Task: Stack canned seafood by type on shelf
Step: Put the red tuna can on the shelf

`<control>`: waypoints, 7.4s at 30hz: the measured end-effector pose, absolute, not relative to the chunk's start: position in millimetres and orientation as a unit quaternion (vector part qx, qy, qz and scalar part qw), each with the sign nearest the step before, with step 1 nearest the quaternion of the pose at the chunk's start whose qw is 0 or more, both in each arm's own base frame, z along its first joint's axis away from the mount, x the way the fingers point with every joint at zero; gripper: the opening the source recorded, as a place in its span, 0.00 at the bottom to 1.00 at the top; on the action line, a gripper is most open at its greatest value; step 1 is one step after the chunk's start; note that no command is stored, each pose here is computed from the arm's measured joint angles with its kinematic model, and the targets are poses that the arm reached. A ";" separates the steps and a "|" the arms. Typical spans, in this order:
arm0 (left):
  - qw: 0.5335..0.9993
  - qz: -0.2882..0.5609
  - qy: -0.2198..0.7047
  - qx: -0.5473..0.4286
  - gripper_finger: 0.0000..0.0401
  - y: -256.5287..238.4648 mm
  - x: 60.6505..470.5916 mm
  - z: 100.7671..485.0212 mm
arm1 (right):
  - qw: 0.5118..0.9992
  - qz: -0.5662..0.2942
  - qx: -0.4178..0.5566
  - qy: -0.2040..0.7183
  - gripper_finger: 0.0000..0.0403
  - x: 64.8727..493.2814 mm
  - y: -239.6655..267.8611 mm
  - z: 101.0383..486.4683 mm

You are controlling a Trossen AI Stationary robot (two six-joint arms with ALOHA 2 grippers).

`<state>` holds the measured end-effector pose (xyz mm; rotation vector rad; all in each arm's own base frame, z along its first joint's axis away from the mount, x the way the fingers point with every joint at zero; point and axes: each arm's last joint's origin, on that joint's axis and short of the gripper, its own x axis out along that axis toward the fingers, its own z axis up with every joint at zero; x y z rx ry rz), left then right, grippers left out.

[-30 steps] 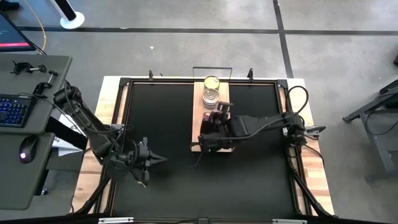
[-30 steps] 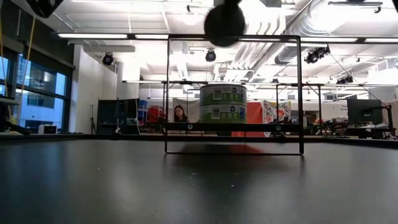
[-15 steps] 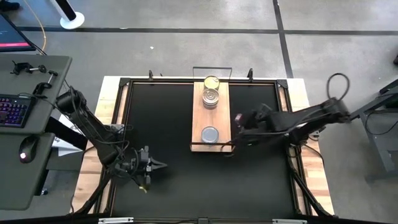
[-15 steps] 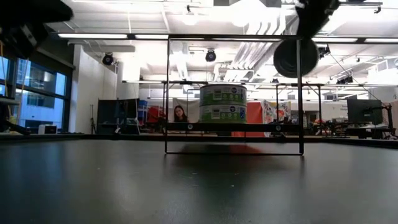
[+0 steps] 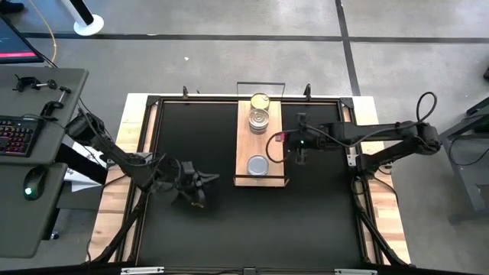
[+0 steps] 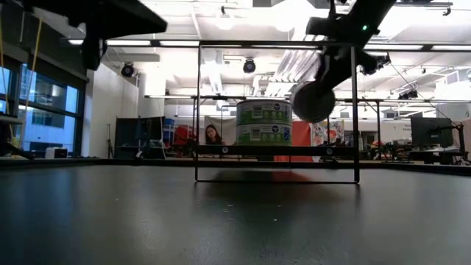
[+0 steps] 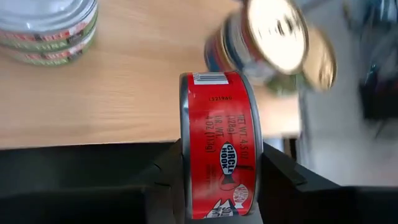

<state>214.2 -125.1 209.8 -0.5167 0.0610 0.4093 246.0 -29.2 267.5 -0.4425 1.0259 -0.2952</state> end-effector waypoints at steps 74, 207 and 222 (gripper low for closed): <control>0.966 0.178 0.105 -0.152 0.00 -104.5 229.3 206.6 | 0.858 -0.115 -0.235 0.443 0.01 336.5 -66.7 243.2; 0.967 0.118 0.159 -0.162 0.00 42.5 283.3 169.9 | 0.885 0.081 -0.035 0.456 0.00 362.9 -29.4 271.4; 0.959 0.119 0.192 -0.170 0.00 39.3 281.2 163.7 | 0.868 0.057 0.009 0.494 0.00 354.8 -51.5 255.6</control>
